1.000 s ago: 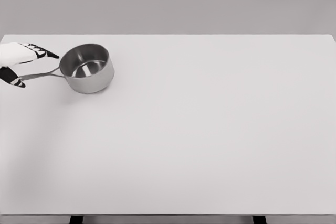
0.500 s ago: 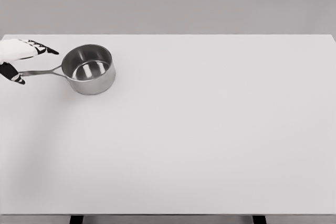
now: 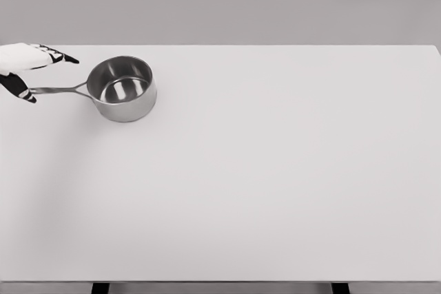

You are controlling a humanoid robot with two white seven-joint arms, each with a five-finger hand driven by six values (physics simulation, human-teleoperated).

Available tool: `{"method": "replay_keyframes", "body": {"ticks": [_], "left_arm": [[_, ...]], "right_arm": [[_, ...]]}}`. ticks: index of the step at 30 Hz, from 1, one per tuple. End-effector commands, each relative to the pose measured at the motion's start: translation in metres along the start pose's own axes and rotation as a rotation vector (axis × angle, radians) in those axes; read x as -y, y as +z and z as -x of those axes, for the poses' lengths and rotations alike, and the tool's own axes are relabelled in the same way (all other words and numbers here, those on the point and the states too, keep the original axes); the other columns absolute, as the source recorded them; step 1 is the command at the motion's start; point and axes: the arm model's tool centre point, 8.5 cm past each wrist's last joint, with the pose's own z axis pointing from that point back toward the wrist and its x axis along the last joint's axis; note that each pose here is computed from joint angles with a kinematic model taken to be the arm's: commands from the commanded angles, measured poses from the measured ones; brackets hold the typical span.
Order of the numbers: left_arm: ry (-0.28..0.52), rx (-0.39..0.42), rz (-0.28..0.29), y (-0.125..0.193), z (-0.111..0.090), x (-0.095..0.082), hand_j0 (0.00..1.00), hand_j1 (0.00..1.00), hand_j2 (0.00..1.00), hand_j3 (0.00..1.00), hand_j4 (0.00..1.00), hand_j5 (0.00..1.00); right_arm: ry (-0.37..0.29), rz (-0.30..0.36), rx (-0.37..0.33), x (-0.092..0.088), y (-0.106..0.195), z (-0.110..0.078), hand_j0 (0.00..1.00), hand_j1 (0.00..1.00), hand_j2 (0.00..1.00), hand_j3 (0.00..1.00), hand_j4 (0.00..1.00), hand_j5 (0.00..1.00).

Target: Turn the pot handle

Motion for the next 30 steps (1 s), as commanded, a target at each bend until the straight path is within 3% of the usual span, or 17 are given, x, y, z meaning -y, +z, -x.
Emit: {"method": "replay_keyframes", "body": {"ticks": [1, 7, 11, 16, 18, 22, 25, 26, 28, 30], "left_arm": [[0.011, -0.005, 0.002, 0.0, 0.002, 0.002, 1.0, 1.0, 1.0, 1.0, 1.0, 1.0], [0.01, -0.006, -0.005, 0.001, 0.003, -0.002, 1.0, 1.0, 1.0, 1.0, 1.0, 1.0], [0.092, 0.041, -0.082, 0.009, 0.002, -0.01, 1.0, 1.0, 1.0, 1.0, 1.0, 1.0], [0.138, 0.063, -0.123, 0.02, 0.005, -0.013, 1.0, 1.0, 1.0, 1.0, 1.0, 1.0], [0.141, 0.066, -0.149, 0.036, 0.008, -0.019, 1.0, 1.0, 1.0, 1.0, 1.0, 1.0], [0.128, 0.079, -0.154, 0.035, 0.004, -0.023, 1.0, 1.0, 1.0, 1.0, 1.0, 1.0], [0.079, 0.182, -0.158, 0.04, -0.029, -0.022, 1.0, 1.0, 1.0, 1.0, 1.0, 1.0], [-0.03, 0.281, -0.163, 0.044, -0.069, -0.035, 1.0, 1.0, 1.0, 1.0, 1.0, 1.0], [-0.119, 0.362, -0.17, 0.055, -0.104, -0.042, 1.0, 1.0, 1.0, 1.0, 1.0, 1.0], [-0.134, 0.379, -0.194, 0.063, -0.112, -0.045, 1.0, 1.0, 1.0, 1.0, 1.0, 1.0]], "right_arm": [[0.0, 0.0, 0.0, 0.0, 0.0, 0.0, 1.0, 1.0, 1.0, 1.0, 1.0, 1.0], [0.0, 0.0, 0.0, 0.0, 0.0, 0.0, 1.0, 1.0, 1.0, 1.0, 1.0, 1.0], [0.0, 0.0, 0.0, 0.0, 0.0, 0.0, 1.0, 1.0, 1.0, 1.0, 1.0, 1.0], [0.0, 0.0, 0.0, 0.0, 0.0, 0.0, 1.0, 1.0, 1.0, 1.0, 1.0, 1.0], [0.0, 0.0, 0.0, 0.0, 0.0, 0.0, 1.0, 1.0, 1.0, 1.0, 1.0, 1.0], [0.0, 0.0, 0.0, 0.0, 0.0, 0.0, 1.0, 1.0, 1.0, 1.0, 1.0, 1.0], [0.0, 0.0, 0.0, 0.0, 0.0, 0.0, 1.0, 1.0, 1.0, 1.0, 1.0, 1.0], [0.001, -0.001, -0.001, 0.0, 0.0, 0.0, 1.0, 1.0, 1.0, 1.0, 1.0, 1.0], [0.0, 0.0, 0.0, 0.0, 0.0, 0.0, 1.0, 1.0, 1.0, 1.0, 1.0, 1.0], [0.0, 0.0, 0.0, 0.0, 0.0, 0.0, 1.0, 1.0, 1.0, 1.0, 1.0, 1.0]]}}
